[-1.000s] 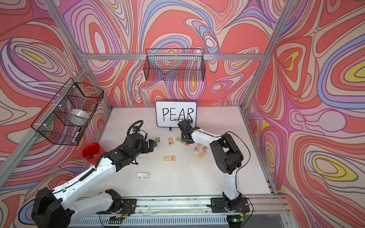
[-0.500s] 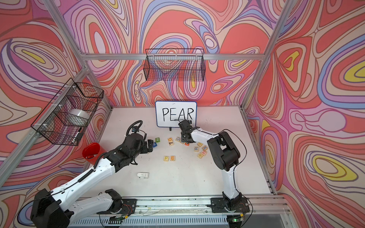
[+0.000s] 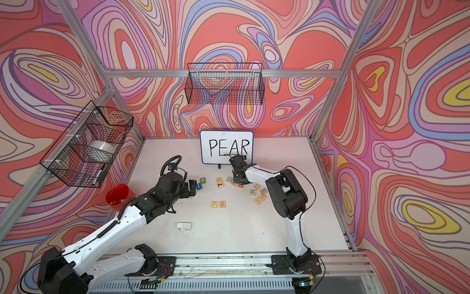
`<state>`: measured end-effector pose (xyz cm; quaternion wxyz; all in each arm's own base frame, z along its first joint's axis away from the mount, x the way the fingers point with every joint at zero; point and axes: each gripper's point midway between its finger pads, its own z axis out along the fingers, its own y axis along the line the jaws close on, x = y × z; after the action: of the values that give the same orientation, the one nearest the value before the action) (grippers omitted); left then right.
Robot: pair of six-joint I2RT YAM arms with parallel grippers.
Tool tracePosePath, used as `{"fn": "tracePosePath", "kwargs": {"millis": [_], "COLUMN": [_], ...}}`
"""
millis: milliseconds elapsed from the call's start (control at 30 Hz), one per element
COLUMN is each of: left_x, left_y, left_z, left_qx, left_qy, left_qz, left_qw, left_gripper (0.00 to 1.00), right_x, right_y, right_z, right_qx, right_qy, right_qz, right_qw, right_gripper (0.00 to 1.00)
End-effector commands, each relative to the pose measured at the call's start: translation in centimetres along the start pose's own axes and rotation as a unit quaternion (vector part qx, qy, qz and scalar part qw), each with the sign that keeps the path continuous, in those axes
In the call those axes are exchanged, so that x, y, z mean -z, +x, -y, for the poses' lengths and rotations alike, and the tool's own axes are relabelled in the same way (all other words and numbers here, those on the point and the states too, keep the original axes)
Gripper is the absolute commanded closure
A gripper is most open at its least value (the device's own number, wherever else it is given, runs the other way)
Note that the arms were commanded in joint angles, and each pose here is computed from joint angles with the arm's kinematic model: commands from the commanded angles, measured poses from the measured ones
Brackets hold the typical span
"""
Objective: Spell the uppercase word “pear” with letter blocks
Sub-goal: Pick up the letter block from the center of the board.
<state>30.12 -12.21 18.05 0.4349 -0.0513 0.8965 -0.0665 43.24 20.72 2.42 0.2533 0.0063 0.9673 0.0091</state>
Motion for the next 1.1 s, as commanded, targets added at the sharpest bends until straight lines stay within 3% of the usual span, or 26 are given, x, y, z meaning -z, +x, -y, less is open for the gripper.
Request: {"fn": "tracePosePath", "kwargs": {"millis": [0, 200, 367, 633, 1067], "left_x": [0.3, 0.3, 0.3, 0.0, 0.4], "left_y": [-0.1, 0.3, 0.6, 0.8, 1.4], "left_z": [-0.6, -0.6, -0.5, 0.2, -0.1], "left_qx": [0.007, 0.011, 0.019, 0.028, 0.037], "left_qy": [-0.012, -0.009, -0.001, 0.014, 0.016], "left_qz": [0.003, -0.003, -0.003, -0.013, -0.018], "left_qw": [1.0, 1.0, 1.0, 0.999, 0.999], "left_gripper": [0.0, 0.0, 0.0, 0.0, 0.0], "right_x": [2.0, 5.7, 8.2, 8.3, 7.4], "right_y": [-1.3, -1.8, 1.1, 8.1, 13.3], "right_z": [0.4, 0.3, -1.3, -3.6, -5.4], "right_qx": [0.013, 0.066, 0.113, 0.159, 0.188], "right_qy": [0.004, -0.01, -0.051, -0.04, -0.054], "right_qz": [0.021, 0.03, 0.015, -0.03, -0.069], "right_qw": [1.0, 0.997, 0.992, 0.986, 0.978], "right_gripper": [0.71, 0.74, 0.74, 0.74, 0.74]}}
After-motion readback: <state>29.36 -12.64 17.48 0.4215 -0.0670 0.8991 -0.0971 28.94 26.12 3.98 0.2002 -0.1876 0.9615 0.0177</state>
